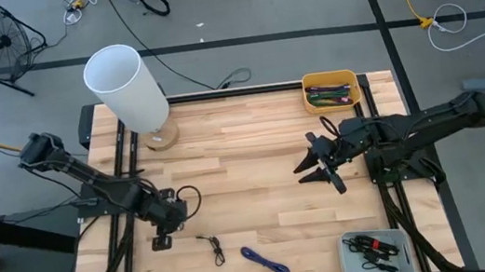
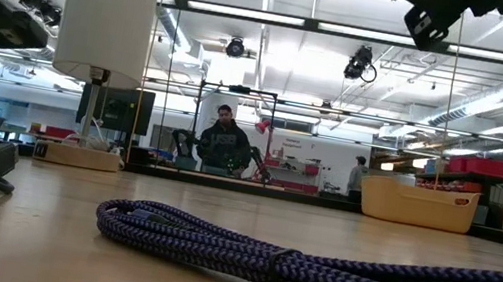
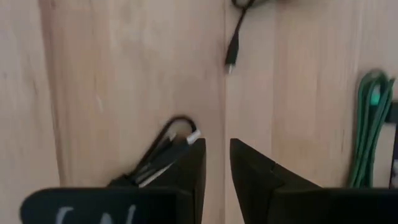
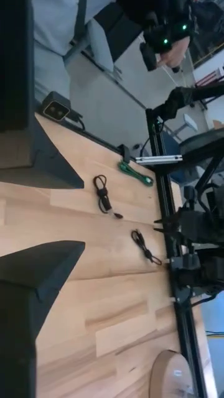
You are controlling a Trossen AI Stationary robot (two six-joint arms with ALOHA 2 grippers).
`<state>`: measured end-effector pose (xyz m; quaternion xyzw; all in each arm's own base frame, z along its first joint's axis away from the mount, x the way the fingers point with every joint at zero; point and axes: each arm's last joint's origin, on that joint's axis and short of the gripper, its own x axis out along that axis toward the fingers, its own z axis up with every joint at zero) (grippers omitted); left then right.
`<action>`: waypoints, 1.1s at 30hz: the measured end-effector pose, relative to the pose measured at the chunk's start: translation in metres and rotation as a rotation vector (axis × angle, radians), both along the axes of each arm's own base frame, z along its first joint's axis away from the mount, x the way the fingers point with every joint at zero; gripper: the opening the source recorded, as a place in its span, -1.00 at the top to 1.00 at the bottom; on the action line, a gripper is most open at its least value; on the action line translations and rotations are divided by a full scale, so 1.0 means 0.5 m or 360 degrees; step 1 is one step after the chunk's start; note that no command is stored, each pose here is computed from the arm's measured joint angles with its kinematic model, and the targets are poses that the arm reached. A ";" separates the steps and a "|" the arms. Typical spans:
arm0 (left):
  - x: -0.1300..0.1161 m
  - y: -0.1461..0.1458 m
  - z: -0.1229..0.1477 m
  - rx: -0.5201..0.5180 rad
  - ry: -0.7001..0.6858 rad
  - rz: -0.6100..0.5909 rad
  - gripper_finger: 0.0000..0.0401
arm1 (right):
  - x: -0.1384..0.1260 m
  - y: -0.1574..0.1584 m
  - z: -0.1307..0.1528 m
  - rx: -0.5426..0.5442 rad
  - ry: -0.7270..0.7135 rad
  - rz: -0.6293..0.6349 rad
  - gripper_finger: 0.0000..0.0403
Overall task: Pick & Place USB Port
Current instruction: Put the black USB cable into the gray bin
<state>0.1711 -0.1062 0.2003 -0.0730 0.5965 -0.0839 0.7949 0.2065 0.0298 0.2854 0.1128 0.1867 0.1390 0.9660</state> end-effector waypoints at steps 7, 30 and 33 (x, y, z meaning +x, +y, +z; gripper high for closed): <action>-0.011 0.002 -0.004 0.0080 0.0049 -0.0106 0.74 | -0.001 0.010 0.003 -0.0023 -0.0032 0.0033 0.29; 0.017 -0.012 -0.095 0.0374 0.0364 -0.0268 0.29 | -0.005 0.038 0.005 -0.0033 -0.0062 0.0138 0.28; 0.020 -0.013 -0.106 0.0404 0.0396 -0.0275 0.21 | -0.005 0.038 0.005 -0.0040 -0.0062 0.0116 0.29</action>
